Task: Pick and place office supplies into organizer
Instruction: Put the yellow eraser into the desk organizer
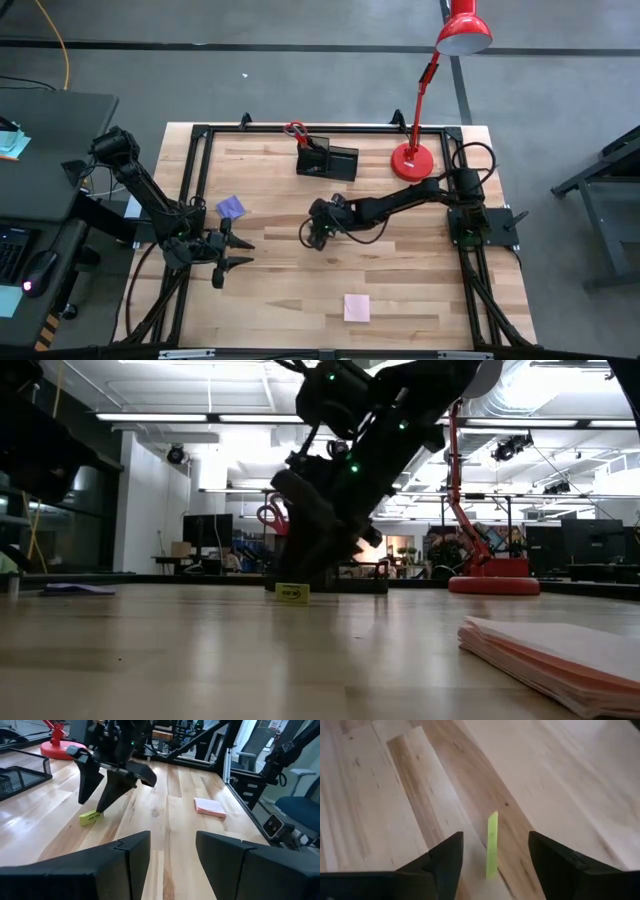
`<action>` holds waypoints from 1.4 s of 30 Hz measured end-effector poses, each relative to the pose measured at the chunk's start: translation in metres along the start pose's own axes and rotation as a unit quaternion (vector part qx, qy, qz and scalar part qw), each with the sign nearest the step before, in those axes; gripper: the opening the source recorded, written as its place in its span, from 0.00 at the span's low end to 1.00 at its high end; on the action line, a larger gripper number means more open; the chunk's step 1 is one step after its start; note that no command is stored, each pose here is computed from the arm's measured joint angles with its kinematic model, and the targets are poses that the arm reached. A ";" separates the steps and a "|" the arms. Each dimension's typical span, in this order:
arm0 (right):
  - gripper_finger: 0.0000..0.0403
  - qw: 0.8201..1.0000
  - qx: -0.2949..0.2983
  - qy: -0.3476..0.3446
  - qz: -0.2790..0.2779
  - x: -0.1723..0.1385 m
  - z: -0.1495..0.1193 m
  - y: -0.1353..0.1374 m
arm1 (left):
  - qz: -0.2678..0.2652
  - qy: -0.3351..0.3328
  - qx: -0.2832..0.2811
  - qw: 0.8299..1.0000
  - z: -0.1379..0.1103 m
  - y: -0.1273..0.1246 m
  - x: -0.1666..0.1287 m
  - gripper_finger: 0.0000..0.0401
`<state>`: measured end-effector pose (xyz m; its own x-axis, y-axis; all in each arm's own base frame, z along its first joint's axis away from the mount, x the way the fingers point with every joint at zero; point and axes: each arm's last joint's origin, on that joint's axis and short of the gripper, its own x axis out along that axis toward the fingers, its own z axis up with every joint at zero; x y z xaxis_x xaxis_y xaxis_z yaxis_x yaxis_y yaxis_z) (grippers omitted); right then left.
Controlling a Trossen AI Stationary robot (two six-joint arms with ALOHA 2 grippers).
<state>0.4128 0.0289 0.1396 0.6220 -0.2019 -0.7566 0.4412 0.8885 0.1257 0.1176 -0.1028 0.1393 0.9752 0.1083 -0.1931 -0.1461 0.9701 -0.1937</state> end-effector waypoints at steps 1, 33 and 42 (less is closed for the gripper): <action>0.52 1.000 0.005 0.002 0.000 0.002 -0.001 0.000 | 0.001 0.000 0.001 1.000 0.000 0.000 0.000 0.37; 0.04 0.997 -0.053 -0.037 -0.037 0.005 0.048 -0.033 | 0.014 -0.008 -0.001 1.000 0.000 0.001 0.000 0.37; 0.05 0.994 -0.053 -0.014 -0.090 -0.002 0.090 -0.083 | 0.011 -0.007 -0.013 1.000 0.000 0.000 0.000 0.37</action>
<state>0.4331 -0.0811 0.1882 0.5571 -0.3722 -0.7424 0.4778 0.8748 -0.0801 0.1176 -0.1023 0.1395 0.9738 0.1326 -0.1846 -0.1716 0.9614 -0.2150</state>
